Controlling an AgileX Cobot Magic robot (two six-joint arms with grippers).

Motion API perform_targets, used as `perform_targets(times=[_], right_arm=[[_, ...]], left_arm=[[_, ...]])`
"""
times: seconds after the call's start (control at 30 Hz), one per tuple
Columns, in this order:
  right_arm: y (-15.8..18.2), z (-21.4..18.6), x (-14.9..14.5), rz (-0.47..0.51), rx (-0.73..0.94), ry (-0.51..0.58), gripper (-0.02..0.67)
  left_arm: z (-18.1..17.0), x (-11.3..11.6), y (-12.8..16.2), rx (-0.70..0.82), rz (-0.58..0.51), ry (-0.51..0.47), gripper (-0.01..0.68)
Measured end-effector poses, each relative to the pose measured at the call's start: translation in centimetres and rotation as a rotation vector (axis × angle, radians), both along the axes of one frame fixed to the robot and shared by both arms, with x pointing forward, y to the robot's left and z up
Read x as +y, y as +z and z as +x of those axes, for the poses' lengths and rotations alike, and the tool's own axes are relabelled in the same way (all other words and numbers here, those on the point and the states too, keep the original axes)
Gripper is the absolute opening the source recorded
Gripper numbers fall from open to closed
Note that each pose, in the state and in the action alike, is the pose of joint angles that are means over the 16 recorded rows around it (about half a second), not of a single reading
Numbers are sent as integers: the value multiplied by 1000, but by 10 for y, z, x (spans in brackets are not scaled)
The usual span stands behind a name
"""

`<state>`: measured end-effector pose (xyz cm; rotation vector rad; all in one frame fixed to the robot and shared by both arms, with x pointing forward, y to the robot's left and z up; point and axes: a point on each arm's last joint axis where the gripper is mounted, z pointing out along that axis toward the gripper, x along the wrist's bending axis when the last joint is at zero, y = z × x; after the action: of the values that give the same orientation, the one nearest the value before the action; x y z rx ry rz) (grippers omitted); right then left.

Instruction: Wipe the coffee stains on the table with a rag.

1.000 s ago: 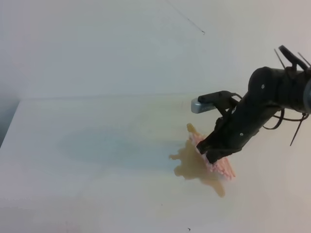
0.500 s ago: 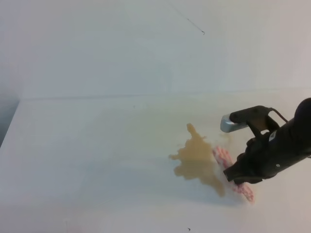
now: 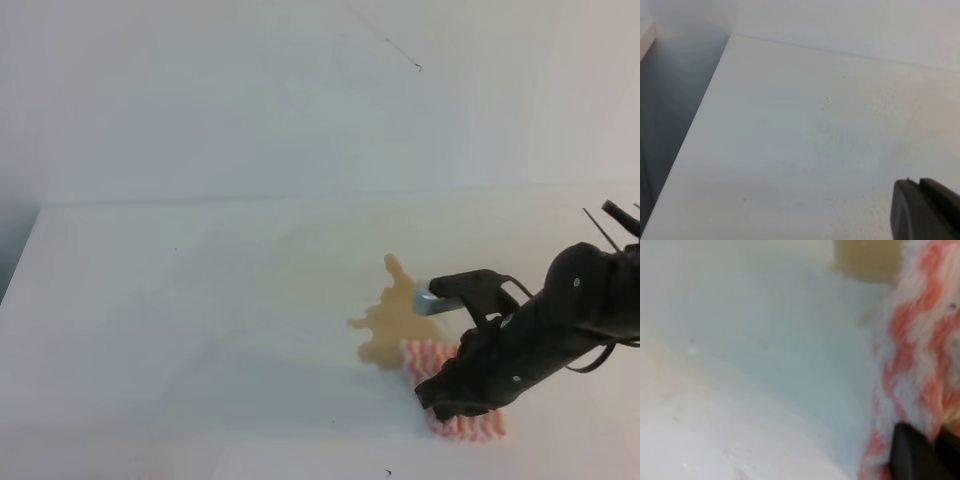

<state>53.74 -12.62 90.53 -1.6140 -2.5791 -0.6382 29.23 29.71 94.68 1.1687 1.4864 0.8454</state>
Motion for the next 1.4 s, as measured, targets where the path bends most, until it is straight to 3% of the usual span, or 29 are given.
perform_targets(times=[0.5,0.8,1.07,1.4], right_arm=[[-5,41,49,84,40,57,19],[-6,77,67,47,46,62,18],[-2,104,56,-13,4,21,18],[2,129,15,-33,-17,-76,17]], left_arm=[[0,0,0,0,0,0,1],[0,0,0,0,0,0,0],[0,0,0,0,0,0,0],[0,0,0,0,0,0,1]])
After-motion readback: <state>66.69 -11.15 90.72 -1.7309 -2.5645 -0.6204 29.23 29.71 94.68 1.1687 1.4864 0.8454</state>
